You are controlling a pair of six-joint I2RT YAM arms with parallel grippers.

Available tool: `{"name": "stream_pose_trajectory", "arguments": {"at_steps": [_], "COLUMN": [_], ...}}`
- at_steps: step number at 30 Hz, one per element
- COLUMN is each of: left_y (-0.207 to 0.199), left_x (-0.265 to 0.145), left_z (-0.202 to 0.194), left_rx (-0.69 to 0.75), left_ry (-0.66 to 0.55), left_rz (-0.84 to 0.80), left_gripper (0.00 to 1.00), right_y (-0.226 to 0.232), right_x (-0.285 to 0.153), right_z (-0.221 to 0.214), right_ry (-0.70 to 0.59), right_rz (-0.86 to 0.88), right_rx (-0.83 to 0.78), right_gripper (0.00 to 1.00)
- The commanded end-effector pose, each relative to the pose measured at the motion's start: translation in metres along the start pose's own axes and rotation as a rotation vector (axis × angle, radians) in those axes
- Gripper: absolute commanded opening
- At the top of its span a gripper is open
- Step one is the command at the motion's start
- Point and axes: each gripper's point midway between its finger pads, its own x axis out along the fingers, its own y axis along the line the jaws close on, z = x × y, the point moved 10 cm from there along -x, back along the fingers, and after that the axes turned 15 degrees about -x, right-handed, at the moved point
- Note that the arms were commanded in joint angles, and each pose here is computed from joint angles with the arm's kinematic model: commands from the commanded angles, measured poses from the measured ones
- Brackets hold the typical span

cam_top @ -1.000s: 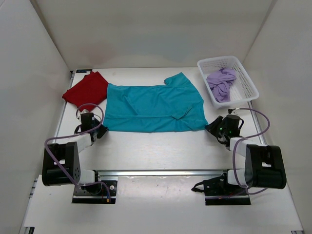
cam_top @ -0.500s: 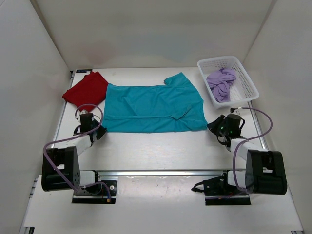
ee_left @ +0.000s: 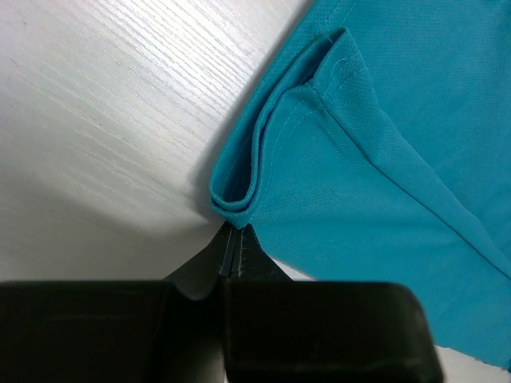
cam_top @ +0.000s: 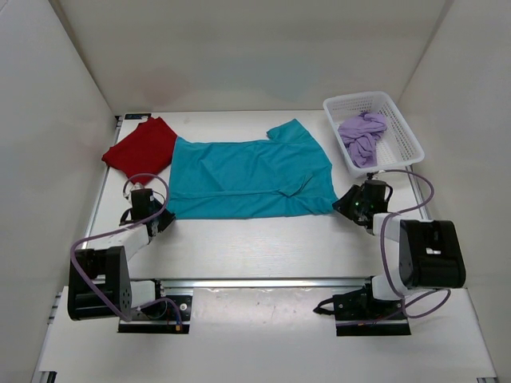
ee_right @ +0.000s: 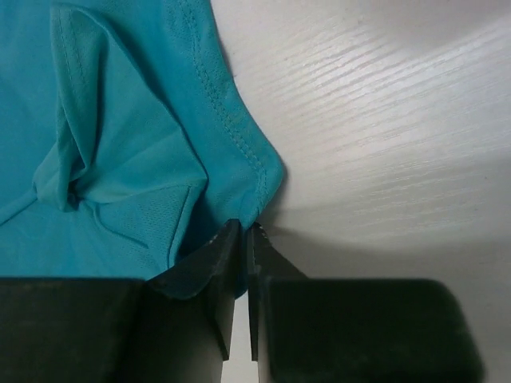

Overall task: Fold and stack the t-shirts
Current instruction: Fold the flattened tshirt in 1/3 of the way

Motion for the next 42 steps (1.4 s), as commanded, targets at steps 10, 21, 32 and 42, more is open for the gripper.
{"name": "stream_pose_trajectory", "arguments": {"at_steps": [10, 21, 32, 42], "left_y": [0.019, 0.042, 0.042, 0.019], "left_x": [-0.010, -0.034, -0.045, -0.062], "left_z": [-0.002, -0.018, -0.028, -0.023], "left_rx": [-0.006, 0.091, 0.072, 0.126], "left_ry": [0.033, 0.016, 0.064, 0.018], "left_rz": [0.028, 0.076, -0.003, -0.082], "left_gripper": [0.00, 0.00, 0.24, 0.36], "right_y": [-0.015, -0.026, -0.012, 0.025], "right_x": [-0.024, -0.052, -0.075, -0.071], "right_z": [-0.010, -0.035, -0.019, -0.025], "right_ry": [-0.060, -0.020, -0.117, -0.077], "right_rz": [-0.079, -0.127, -0.121, 0.010], "right_rx": [0.085, 0.103, 0.046, -0.108], "right_gripper": [0.00, 0.00, 0.36, 0.11]}}
